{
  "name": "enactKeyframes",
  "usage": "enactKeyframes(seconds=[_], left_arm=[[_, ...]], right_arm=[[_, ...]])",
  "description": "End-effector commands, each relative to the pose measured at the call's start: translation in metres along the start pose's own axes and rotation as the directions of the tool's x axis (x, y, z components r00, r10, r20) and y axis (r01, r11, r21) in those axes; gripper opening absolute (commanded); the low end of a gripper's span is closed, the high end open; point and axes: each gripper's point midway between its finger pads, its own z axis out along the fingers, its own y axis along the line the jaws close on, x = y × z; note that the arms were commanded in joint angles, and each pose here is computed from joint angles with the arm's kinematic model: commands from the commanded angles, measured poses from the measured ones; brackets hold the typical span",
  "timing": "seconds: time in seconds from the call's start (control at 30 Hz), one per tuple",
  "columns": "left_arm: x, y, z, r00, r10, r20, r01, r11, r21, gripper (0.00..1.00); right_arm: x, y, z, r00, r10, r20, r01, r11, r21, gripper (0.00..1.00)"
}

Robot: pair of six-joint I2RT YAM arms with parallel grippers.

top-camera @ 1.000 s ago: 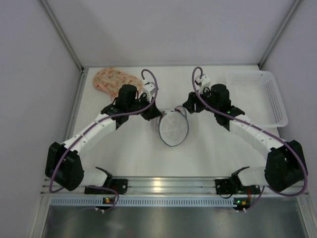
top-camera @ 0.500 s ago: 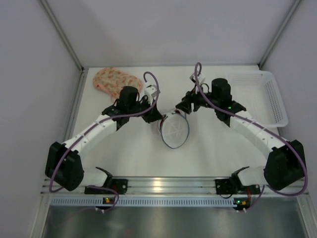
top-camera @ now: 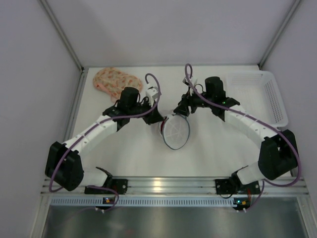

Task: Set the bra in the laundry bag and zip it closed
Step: Zip the laundry bag at the center of the board.

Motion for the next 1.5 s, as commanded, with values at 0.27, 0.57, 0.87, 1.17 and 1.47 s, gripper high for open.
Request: enactKeyframes(seconds=[0.27,0.57,0.87,1.17,1.47], left_arm=[[-0.018,-0.011,-0.006,0.993,0.100,0.067,-0.103,0.994,0.040,0.00],[-0.018,-0.007,-0.007,0.992,0.101,0.069,-0.102,0.995,0.013,0.00],[-0.019,-0.006,-0.008,0.991,0.112,0.072,-0.112,0.994,0.000,0.00],[-0.035,0.002,-0.015,0.972,0.209,0.106,-0.210,0.978,-0.002,0.00],[-0.044,-0.001,-0.007,0.959,0.261,0.113,-0.270,0.961,0.065,0.00]], right_arm=[[-0.010,0.013,0.035,0.985,-0.173,-0.030,0.167,0.976,-0.140,0.58],[0.005,0.004,0.037,0.982,-0.150,-0.112,0.139,0.986,-0.096,0.58],[0.016,0.016,0.032,0.987,-0.120,-0.108,0.105,0.985,-0.138,0.55],[-0.003,0.015,0.014,0.999,-0.050,-0.008,0.050,0.999,-0.009,0.52],[-0.029,0.041,-0.003,0.984,0.106,0.141,-0.099,0.994,-0.055,0.62]])
